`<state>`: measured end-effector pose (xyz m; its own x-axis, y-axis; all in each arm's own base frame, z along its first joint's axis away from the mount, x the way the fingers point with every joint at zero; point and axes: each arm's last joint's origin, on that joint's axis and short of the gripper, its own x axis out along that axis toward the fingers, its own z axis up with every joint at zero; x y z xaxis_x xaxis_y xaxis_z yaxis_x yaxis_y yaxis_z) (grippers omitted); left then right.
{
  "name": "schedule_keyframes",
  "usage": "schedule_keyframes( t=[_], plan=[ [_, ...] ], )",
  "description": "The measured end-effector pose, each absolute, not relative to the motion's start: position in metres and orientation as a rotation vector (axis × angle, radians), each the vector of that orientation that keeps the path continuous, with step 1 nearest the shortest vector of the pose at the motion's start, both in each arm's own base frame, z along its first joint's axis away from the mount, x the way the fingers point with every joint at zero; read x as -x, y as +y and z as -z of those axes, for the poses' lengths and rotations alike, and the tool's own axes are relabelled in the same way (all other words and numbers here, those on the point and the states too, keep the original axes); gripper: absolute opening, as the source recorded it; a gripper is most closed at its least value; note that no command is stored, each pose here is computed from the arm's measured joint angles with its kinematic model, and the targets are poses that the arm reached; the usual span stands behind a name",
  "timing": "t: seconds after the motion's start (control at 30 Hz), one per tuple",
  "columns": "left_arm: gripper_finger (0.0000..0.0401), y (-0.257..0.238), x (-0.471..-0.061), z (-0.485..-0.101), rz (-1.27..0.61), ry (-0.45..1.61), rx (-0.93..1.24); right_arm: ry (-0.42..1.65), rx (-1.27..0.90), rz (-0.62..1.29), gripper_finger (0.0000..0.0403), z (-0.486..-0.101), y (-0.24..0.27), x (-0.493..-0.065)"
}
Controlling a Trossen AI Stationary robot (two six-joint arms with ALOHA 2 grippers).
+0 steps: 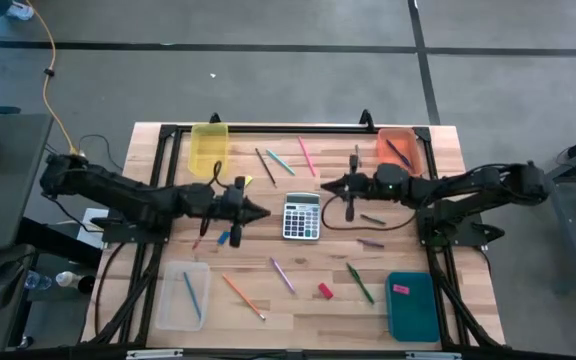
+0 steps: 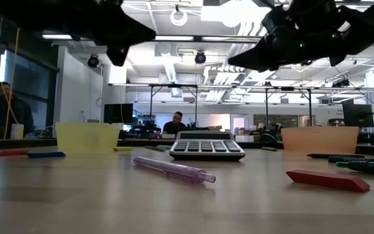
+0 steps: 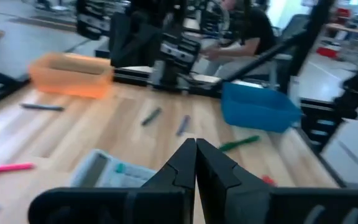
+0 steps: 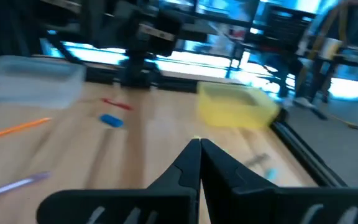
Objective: Sort crayons/erasers/pens/pencils in bins
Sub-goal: Put the green crayon into the yellow bin
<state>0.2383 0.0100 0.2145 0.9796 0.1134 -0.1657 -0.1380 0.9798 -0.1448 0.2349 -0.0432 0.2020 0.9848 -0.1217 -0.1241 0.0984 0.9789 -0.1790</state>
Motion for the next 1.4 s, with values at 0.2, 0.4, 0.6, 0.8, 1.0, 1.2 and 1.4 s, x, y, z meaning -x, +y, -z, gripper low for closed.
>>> schedule_keyframes(
  t=[0.2, 0.4, 0.6, 0.8, 1.0, 1.2, 1.4],
  plan=[
    [0.0000, 0.035, -0.237, -0.215, -0.235, 0.143, 0.139, 0.209, 0.178, 0.208, 0.0000, -0.196, -0.057, -0.231],
    [0.0000, 0.048, -0.235, -0.215, -0.292, 0.138, 0.150, 0.264, 0.194, 0.271, 0.0000, -0.192, -0.065, -0.228],
    [0.0000, 0.064, -0.231, -0.216, -0.343, 0.134, 0.093, 0.457, 0.168, 0.325, 0.0000, -0.203, -0.073, -0.236],
    [0.0000, 0.078, -0.227, -0.215, -0.377, 0.142, 0.061, 0.680, 0.053, 0.380, 0.0000, -0.220, -0.072, -0.239],
    [0.0000, 0.083, -0.225, -0.215, -0.271, 0.141, 0.122, 0.754, -0.053, 0.320, 0.0000, -0.203, -0.049, -0.235],
    [0.0000, 0.072, -0.220, -0.200, -0.250, 0.138, 0.136, 0.891, -0.163, 0.202, 0.0000, -0.178, -0.021, -0.223],
    [0.0000, 0.053, -0.206, -0.181, -0.230, 0.056, 0.164, 1.170, -0.229, 0.210, 0.0020, -0.164, 0.003, -0.200]
  ],
)
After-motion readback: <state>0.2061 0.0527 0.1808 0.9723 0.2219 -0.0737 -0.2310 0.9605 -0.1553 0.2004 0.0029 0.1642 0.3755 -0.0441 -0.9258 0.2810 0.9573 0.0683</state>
